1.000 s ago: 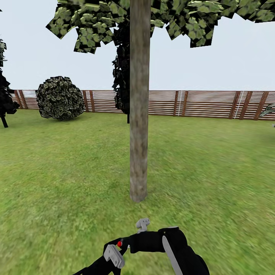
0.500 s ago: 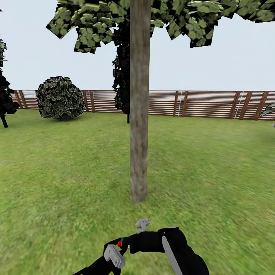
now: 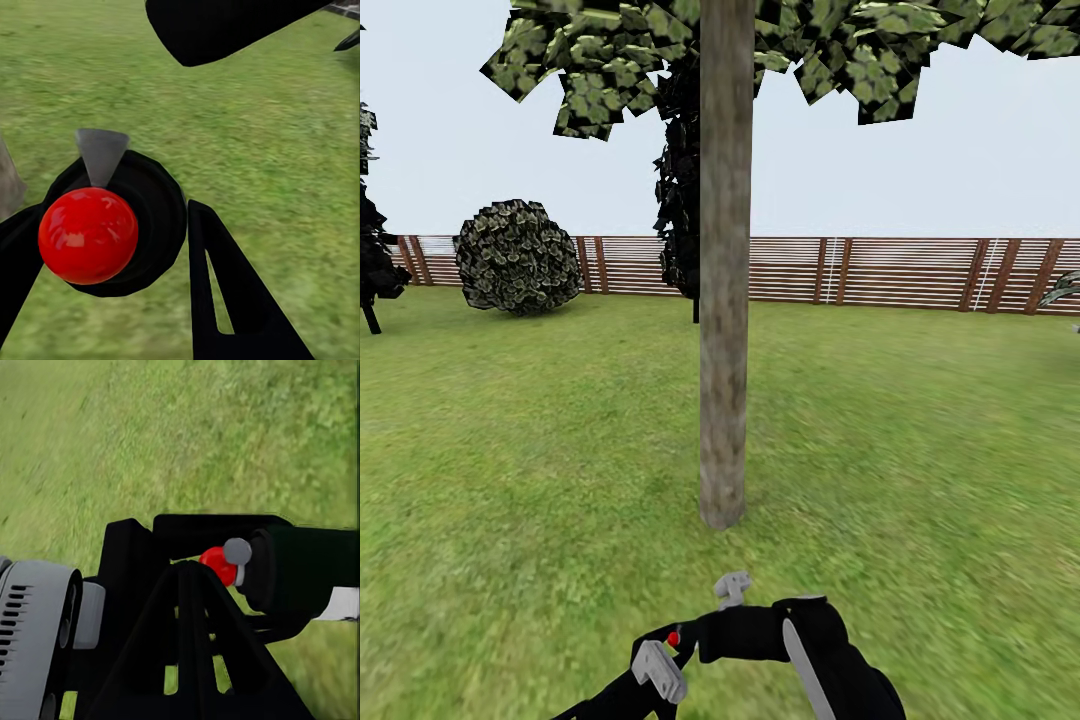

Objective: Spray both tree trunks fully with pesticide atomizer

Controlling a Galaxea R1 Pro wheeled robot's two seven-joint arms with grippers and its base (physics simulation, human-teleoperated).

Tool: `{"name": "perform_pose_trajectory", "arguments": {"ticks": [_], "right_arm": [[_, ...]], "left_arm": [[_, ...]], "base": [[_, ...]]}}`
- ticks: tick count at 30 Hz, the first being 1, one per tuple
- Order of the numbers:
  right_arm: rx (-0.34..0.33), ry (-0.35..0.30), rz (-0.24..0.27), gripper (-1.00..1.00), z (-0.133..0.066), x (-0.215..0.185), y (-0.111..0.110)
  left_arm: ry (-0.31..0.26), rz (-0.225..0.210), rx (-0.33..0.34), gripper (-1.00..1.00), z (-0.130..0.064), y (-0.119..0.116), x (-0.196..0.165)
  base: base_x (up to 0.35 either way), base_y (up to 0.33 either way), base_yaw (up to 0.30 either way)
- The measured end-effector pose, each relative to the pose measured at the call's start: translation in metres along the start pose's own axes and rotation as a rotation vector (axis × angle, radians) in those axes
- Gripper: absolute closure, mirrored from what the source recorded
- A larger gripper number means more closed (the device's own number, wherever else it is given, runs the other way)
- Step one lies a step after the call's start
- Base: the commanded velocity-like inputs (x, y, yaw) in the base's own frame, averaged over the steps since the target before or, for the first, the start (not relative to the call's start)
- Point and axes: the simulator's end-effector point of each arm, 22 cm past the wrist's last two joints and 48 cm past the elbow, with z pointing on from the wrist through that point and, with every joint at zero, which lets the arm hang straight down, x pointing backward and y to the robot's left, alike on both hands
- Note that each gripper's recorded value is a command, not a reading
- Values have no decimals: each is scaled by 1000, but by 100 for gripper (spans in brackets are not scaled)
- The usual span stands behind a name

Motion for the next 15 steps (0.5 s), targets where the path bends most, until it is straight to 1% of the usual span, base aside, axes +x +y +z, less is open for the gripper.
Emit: {"name": "perform_pose_trajectory", "arguments": {"ticks": [5,15], "right_arm": [[17,-8,-5,100,1,-1,-4],[23,-11,-6,100,1,-1,-6]], "left_arm": [[1,1,4,100,0,-2,0],[0,2,5,100,0,-2,0]], "base": [[0,0,0],[0,0,0]]}}
